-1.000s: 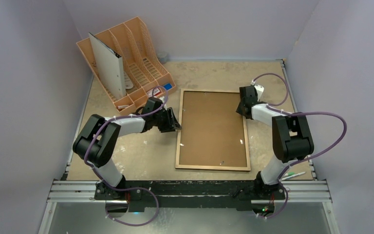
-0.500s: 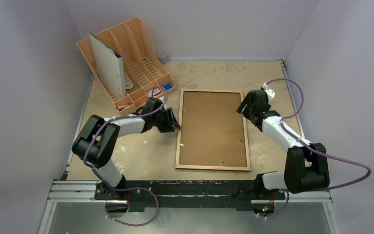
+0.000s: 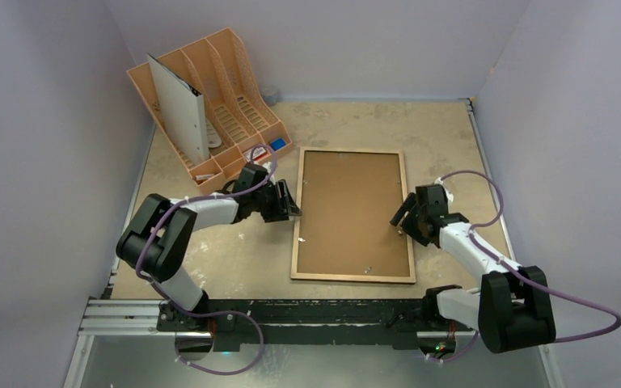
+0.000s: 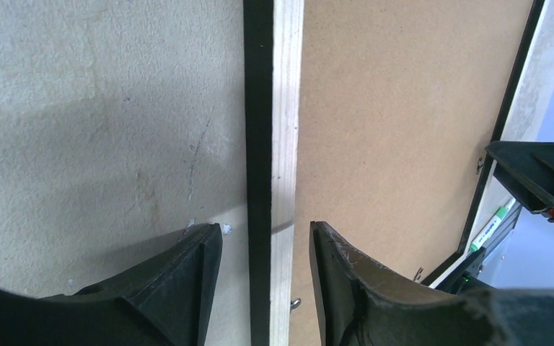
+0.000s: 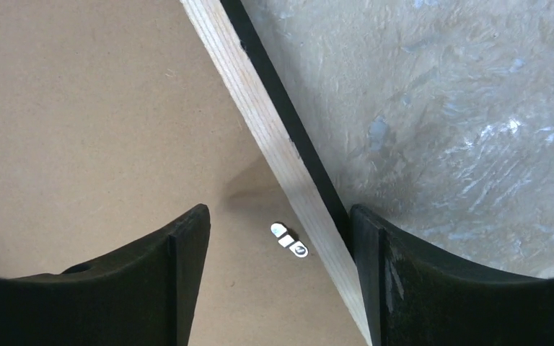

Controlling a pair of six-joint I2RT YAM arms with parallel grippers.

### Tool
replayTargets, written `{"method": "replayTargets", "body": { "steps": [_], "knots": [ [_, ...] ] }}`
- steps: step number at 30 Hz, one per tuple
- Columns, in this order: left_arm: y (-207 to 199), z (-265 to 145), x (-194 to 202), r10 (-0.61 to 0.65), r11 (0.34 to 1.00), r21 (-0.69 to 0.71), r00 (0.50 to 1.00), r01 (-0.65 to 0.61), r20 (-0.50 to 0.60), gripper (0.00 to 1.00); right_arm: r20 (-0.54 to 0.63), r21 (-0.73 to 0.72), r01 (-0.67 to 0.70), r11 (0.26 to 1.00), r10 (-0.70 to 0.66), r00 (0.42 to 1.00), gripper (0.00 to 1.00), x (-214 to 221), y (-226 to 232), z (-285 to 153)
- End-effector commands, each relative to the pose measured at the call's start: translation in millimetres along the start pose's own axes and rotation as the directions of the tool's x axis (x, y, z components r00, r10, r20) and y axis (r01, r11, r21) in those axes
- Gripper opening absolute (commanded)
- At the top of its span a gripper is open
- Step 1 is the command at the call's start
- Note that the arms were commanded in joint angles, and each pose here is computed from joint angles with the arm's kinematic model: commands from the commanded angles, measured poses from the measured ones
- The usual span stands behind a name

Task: Put the photo into the frame
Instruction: Install the photo frame at the center of the board.

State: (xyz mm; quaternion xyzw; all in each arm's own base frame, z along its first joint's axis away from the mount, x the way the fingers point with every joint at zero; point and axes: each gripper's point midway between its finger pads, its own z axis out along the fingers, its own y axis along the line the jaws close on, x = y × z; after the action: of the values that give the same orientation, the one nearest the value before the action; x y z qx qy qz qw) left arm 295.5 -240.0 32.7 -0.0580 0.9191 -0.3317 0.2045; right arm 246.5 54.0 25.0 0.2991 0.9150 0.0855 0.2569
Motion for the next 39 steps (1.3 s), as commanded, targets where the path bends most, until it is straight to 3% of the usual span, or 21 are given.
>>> {"method": "replayTargets", "body": {
  "steps": [1,5,9,15,21,39],
  "knots": [
    [0,5,-1,-0.001,1.0,0.006,1.0,0.001,-0.002,0.51,-0.082,-0.104,0.012,0.994,-0.021,0.996,0.71,20,14,2],
    [4,2,-16,-0.008,0.999,-0.047,0.998,0.011,0.059,0.5,-0.079,-0.192,0.058,0.98,-0.075,0.994,0.69,28,43,-5],
    [7,-7,-31,-0.022,0.996,-0.083,0.99,0.034,0.14,0.5,-0.101,-0.165,0.105,0.981,-0.123,0.987,0.68,46,58,2],
    [20,-19,-38,-0.002,0.986,-0.162,0.98,0.035,0.2,0.5,-0.051,-0.021,0.155,0.988,-0.156,0.986,0.66,39,42,7],
    [30,-25,-30,-0.003,0.979,-0.202,0.982,0.042,0.187,0.51,-0.061,0.058,0.173,0.983,-0.169,0.984,0.66,48,21,-2],
    [28,-22,-25,-0.004,0.984,-0.175,0.986,0.034,0.169,0.51,-0.021,0.169,0.153,0.974,-0.152,0.988,0.34,40,12,1]
  ]
}}
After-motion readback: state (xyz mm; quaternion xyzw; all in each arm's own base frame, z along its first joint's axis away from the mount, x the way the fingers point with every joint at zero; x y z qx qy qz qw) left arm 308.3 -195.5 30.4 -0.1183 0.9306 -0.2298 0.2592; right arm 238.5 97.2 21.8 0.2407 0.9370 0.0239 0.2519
